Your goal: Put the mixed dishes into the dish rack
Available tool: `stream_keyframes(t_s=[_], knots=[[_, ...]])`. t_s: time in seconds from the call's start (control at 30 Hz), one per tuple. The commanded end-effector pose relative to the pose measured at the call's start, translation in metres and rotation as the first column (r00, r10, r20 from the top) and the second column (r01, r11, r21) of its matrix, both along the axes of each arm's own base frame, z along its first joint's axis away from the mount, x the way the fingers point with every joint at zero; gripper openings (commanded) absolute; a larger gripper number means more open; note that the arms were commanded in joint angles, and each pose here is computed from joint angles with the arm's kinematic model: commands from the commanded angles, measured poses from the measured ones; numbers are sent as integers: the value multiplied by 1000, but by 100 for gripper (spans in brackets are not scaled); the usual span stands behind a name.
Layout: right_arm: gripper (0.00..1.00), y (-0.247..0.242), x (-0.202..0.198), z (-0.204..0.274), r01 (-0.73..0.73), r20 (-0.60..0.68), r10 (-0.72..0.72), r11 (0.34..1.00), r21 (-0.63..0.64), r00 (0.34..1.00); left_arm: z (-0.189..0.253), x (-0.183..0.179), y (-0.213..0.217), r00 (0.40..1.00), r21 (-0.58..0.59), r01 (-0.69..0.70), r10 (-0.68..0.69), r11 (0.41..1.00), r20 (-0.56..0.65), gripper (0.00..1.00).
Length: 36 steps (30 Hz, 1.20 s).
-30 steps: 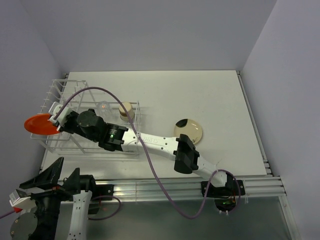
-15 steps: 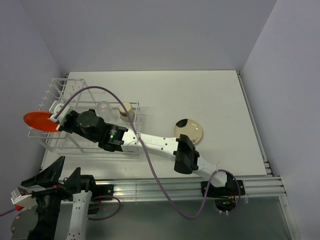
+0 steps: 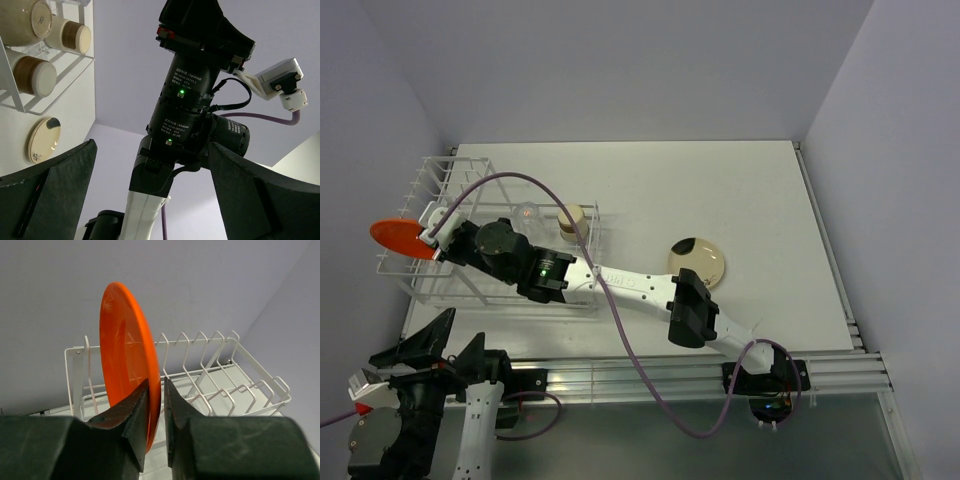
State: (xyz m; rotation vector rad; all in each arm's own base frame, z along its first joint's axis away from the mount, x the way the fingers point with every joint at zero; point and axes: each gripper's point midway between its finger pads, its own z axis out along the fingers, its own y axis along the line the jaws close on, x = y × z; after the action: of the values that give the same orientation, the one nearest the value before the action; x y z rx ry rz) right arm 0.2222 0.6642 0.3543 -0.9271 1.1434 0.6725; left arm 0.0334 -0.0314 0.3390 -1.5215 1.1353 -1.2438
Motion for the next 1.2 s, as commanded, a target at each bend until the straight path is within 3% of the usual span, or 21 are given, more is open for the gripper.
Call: stream_keyframes(t_s=[0.0,0.17,0.27,0.73,0.83,1.17], knots=[[29,-2,2,16,-1,25,0,999,51,1000,-2,-7,-4,999,-16,17,-16,1000,29,99],[48,2,-2,19,-35,26,33,997,63,999,-2,-8,-4,999,-19,15,-14,1000,35,99],[54,2,-5,21,-42,19,41,997,72,999,-1,-9,-3,999,-18,9,-8,1000,43,99],[71,-17,-4,25,7,1,-7,997,78,1000,-4,-11,-5,999,-23,19,-18,1000,51,99],[79,-26,-4,31,13,1,-13,997,81,1000,-5,-11,-5,999,-24,18,-17,1000,48,99],[84,-64,-14,45,14,-18,-13,997,73,1000,-12,1,-14,997,29,70,-70,997,-16,99]])
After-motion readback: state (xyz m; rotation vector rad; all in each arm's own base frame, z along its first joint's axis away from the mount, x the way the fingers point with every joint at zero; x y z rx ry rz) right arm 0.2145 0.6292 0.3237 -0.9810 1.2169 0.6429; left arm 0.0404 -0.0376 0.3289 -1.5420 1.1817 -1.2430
